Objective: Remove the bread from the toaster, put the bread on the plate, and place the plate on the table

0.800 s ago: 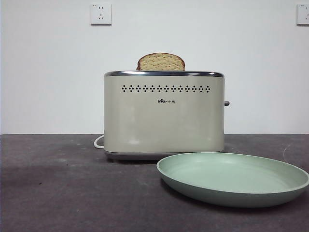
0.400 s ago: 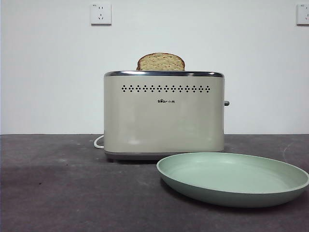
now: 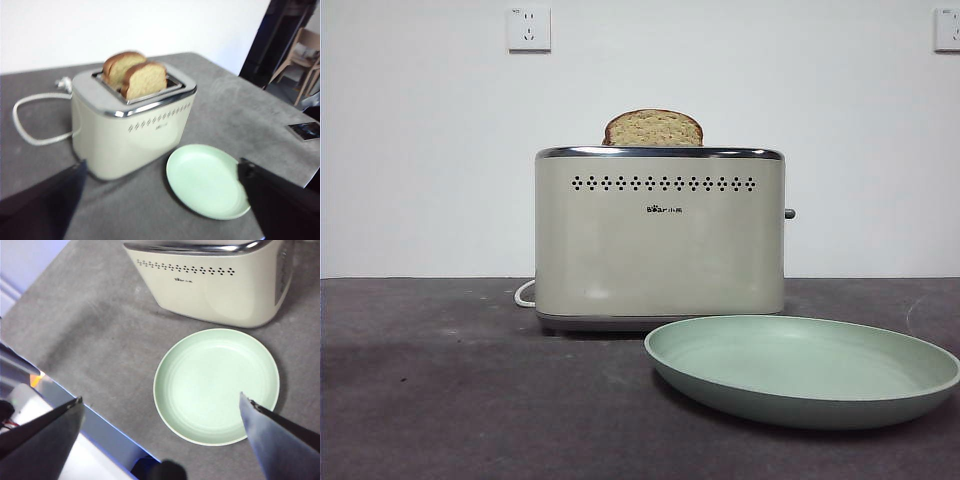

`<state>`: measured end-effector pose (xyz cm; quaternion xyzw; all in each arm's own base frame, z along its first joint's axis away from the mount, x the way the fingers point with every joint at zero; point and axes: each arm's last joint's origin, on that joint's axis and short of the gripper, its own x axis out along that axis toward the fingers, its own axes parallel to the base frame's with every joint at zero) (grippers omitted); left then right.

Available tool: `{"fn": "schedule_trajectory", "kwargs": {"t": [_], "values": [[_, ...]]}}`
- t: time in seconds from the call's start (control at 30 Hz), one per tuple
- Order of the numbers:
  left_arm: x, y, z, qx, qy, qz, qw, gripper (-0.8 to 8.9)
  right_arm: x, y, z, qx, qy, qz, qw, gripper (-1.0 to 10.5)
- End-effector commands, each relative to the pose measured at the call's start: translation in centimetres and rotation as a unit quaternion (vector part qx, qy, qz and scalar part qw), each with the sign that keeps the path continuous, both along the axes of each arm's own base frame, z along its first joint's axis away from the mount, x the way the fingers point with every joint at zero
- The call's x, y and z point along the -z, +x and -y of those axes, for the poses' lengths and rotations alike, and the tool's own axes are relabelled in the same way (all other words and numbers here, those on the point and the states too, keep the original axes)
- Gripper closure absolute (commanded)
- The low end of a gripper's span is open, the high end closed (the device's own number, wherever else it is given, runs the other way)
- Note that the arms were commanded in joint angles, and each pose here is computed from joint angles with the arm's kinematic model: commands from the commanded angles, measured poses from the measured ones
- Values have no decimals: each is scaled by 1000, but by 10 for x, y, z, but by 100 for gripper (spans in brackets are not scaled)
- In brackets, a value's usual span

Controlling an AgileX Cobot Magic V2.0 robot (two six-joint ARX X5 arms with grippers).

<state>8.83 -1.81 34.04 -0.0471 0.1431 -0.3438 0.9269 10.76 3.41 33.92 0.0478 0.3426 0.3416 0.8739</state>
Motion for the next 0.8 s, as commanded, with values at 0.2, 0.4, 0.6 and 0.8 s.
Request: {"fn": "schedule_trajectory", "kwargs": {"t": [0.2, 0.4, 0.6, 0.8], "values": [[-6, 43, 7, 41, -1, 35, 999, 278, 1, 2, -1, -2, 0, -4, 1000, 397], [-4, 88, 25, 80, -2, 62, 995, 278, 2, 5, -1, -2, -1, -11, 1000, 397], [-6, 136, 49, 96, 18, 64, 993, 278, 2, 4, -1, -2, -1, -13, 1000, 397], [-6, 185, 75, 121, 41, 52, 990, 279, 2, 4, -1, -2, -2, -14, 1000, 398]]}}
